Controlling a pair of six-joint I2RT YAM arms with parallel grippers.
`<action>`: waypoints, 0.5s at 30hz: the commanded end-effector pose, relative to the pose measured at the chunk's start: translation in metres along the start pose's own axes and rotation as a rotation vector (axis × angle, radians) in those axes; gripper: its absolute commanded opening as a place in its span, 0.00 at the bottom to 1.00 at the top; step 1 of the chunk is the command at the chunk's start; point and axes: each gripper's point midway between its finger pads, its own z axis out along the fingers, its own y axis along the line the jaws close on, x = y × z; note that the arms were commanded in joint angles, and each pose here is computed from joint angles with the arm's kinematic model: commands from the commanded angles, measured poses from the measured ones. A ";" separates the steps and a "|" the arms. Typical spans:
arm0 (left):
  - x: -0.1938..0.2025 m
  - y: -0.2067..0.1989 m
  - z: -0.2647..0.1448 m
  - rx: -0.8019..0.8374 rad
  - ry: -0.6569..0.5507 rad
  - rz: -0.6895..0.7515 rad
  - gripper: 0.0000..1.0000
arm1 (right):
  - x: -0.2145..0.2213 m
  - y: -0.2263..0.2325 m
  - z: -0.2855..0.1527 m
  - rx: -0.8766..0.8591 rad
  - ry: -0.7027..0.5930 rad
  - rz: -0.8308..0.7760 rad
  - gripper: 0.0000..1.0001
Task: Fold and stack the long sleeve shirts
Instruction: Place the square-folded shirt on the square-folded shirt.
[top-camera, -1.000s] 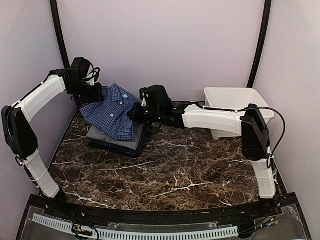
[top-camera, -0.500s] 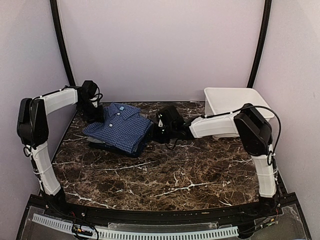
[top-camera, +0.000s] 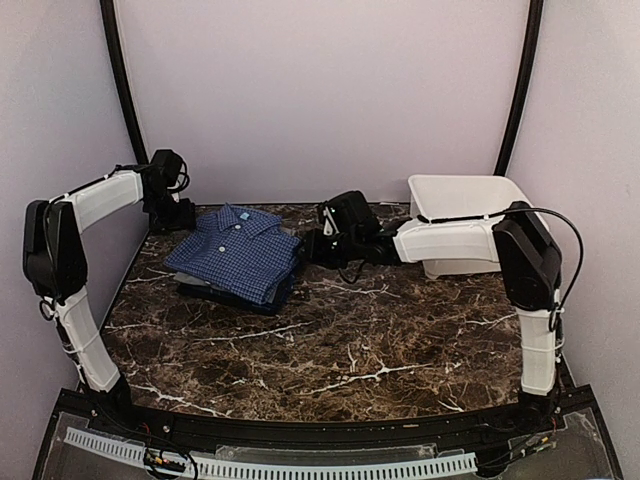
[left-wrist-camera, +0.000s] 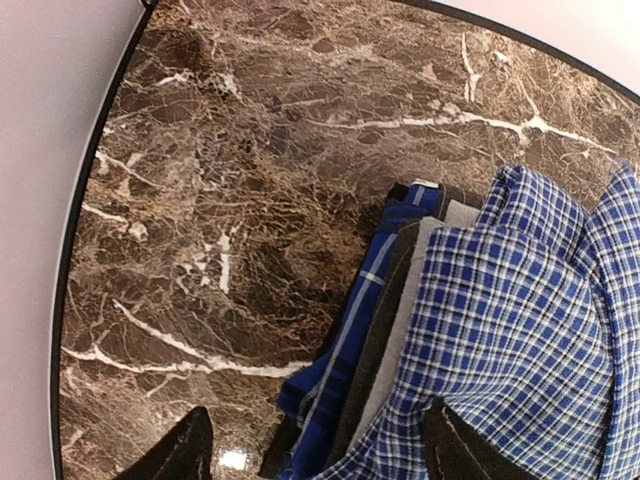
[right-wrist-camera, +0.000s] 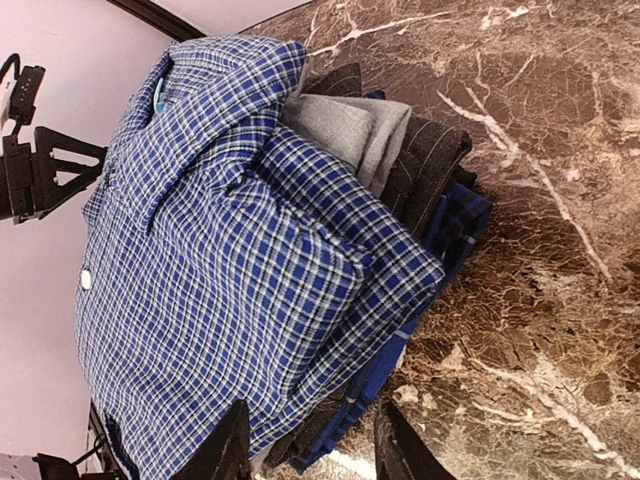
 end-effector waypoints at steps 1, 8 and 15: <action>-0.020 0.011 -0.034 -0.019 -0.087 -0.027 0.71 | -0.018 0.014 -0.024 0.011 -0.054 -0.072 0.41; -0.014 -0.029 -0.065 0.150 -0.122 0.006 0.67 | -0.019 0.016 -0.022 0.007 -0.044 -0.108 0.42; 0.024 -0.088 -0.086 0.305 -0.085 0.080 0.63 | -0.010 0.021 0.000 -0.057 0.008 -0.104 0.60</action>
